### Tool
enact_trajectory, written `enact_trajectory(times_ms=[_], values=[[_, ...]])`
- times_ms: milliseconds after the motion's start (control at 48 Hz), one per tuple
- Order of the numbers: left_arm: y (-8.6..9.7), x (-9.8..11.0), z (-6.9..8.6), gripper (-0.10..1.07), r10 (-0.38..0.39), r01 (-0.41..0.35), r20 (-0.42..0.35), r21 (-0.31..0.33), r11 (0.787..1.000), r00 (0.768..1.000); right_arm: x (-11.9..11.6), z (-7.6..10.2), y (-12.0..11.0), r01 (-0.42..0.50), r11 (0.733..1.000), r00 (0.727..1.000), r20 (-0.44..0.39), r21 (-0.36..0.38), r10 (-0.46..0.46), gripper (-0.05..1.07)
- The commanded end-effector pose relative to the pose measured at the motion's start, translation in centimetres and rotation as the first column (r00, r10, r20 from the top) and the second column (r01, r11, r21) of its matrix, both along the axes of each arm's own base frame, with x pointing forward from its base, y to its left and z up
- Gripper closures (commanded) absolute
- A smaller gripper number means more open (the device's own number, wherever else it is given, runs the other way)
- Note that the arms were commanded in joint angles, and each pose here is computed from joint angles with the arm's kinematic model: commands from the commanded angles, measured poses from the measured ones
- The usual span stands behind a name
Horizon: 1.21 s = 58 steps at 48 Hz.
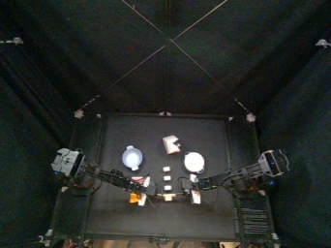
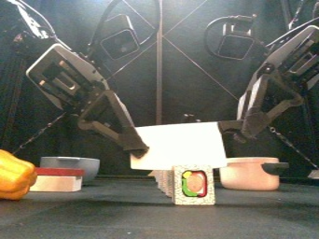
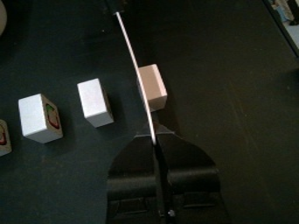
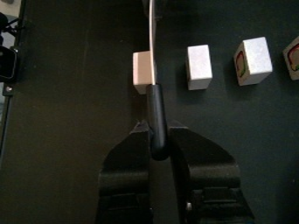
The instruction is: Put cleaver back in holder
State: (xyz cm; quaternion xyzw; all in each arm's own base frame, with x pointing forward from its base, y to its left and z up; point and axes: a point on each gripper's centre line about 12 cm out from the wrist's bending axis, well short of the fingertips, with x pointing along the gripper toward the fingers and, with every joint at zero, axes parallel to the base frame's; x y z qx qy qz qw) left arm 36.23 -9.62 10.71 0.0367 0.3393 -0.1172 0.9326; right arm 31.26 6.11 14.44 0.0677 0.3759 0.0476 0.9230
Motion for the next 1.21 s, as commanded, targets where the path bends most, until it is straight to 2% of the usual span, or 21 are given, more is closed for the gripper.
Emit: enact_trajectory(times_ms=[0, 167, 438, 583, 896, 1188], values=[[-0.9, -0.3, 0.4, 0.76, -0.029, 0.029, 0.017, 0.000, 1.000, 0.999, 0.1, 0.8, 0.0, -0.001, 1.000, 1.000, 0.026, 0.004, 0.001, 0.63], [-0.9, -0.1, 1.1, 0.70, -0.025, 0.026, 0.052, -0.012, 1.000, 0.998, 0.1, 0.8, 0.0, 0.003, 1.000, 1.000, 0.025, 0.008, -0.003, 0.63], [-0.7, -0.2, 1.8, 0.35, 0.013, -0.010, 0.065, -0.045, 0.999, 0.998, 0.1, 1.0, 0.0, -0.002, 1.000, 0.999, 0.032, 0.004, 0.002, 0.63], [-0.4, -0.2, 2.2, 0.25, 0.026, -0.023, 0.072, -0.054, 0.998, 0.997, 0.0, 1.1, 0.0, -0.002, 1.000, 0.999, 0.034, 0.004, 0.002, 0.63], [-0.1, -1.1, 3.7, 0.25, 0.038, -0.029, 0.121, -0.075, 0.997, 0.992, 0.2, 2.3, 0.0, 0.000, 1.000, 0.998, 0.069, 0.015, -0.001, 0.63], [0.8, -2.8, 6.1, 0.25, 0.098, -0.064, 0.243, -0.146, 0.987, 0.965, 0.8, 6.4, -0.4, 0.028, 0.997, 0.992, 0.124, 0.077, -0.038, 0.63]])
